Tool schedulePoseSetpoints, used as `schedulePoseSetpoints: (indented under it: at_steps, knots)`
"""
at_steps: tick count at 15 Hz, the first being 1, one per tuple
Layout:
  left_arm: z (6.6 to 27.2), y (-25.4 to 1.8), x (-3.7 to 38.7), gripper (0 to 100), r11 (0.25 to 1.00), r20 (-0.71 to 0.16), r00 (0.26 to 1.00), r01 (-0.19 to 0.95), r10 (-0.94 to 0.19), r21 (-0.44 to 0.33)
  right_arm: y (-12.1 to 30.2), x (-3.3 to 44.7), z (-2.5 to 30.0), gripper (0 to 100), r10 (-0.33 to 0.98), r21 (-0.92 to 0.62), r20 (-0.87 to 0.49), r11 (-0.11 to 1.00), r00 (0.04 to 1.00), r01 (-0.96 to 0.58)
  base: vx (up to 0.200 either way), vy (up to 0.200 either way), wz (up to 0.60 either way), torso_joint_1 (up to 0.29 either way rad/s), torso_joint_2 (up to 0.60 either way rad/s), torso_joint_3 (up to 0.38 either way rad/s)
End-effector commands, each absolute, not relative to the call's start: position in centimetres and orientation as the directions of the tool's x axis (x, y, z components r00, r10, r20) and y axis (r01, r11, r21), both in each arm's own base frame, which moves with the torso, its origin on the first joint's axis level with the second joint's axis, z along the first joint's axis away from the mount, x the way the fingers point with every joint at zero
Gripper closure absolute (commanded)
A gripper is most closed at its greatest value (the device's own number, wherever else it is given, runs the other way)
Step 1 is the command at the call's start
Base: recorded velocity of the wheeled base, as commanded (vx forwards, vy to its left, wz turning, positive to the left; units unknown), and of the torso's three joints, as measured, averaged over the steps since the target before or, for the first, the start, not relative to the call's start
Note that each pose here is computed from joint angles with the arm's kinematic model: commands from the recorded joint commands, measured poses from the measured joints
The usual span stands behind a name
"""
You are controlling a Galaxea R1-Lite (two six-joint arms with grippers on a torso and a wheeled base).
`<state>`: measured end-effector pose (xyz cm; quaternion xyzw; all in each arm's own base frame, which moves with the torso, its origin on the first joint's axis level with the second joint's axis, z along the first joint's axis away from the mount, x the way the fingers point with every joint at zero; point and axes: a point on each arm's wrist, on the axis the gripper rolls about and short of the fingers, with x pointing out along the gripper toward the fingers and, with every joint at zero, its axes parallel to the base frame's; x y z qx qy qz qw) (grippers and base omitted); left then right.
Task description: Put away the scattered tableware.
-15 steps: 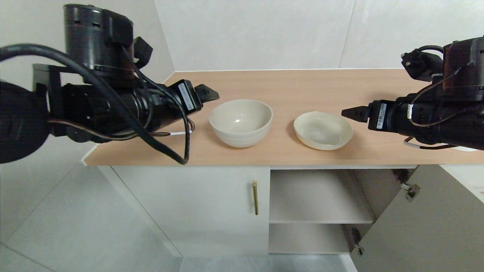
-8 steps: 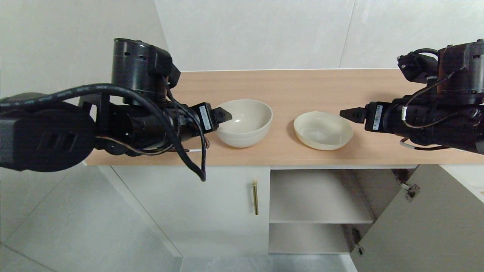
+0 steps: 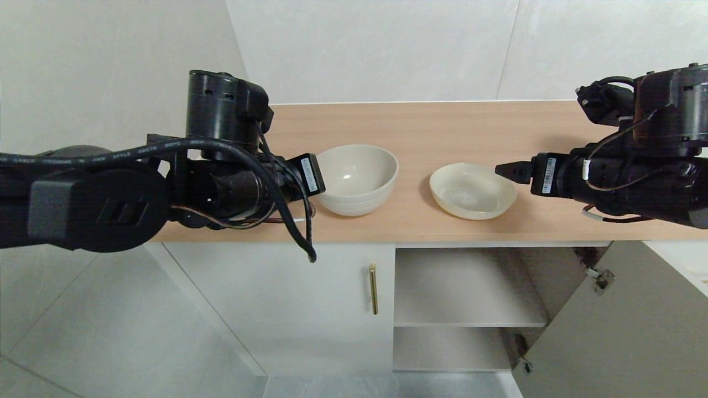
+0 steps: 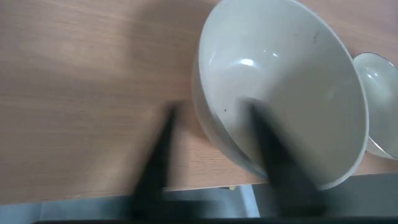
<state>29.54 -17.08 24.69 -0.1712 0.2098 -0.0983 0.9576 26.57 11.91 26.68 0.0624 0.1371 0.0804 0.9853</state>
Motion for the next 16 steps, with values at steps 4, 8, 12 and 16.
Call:
schedulePoseSetpoints:
  at_steps: [4, 8, 12, 16]
  knots:
    - [26.3, -16.4, 27.3, 100, 0.915, -0.328, 0.905, 0.136, -0.270, -0.380, 11.9, 26.5, 26.7, 0, 0.176, 0.146, -0.259, 0.979, 0.950, -0.141, 0.000, 0.000, 0.00, 0.000, 0.00, 0.000]
    - [27.0, -16.1, 25.6, 100, 0.900, -0.266, 0.915, 0.185, -0.305, -0.395, 12.1, 27.0, 26.2, 0, 0.168, 0.139, -0.275, 0.981, 0.947, -0.133, 0.000, 0.000, 0.00, 0.000, 0.00, 0.000]
    - [26.8, -16.0, 25.5, 100, 0.907, -0.263, 0.915, 0.196, -0.305, -0.372, 12.8, 29.0, 24.4, 0, 0.079, 0.101, -0.296, 0.994, 0.952, -0.051, 0.000, 0.000, 0.00, 0.000, 0.00, 0.000]
    - [26.8, -16.0, 25.4, 100, 0.907, -0.261, 0.916, 0.196, -0.306, -0.372, 13.2, 30.4, 23.2, 0, 0.030, 0.066, -0.295, 0.998, 0.955, -0.011, 0.000, 0.000, 0.00, 0.000, 0.00, 0.000]
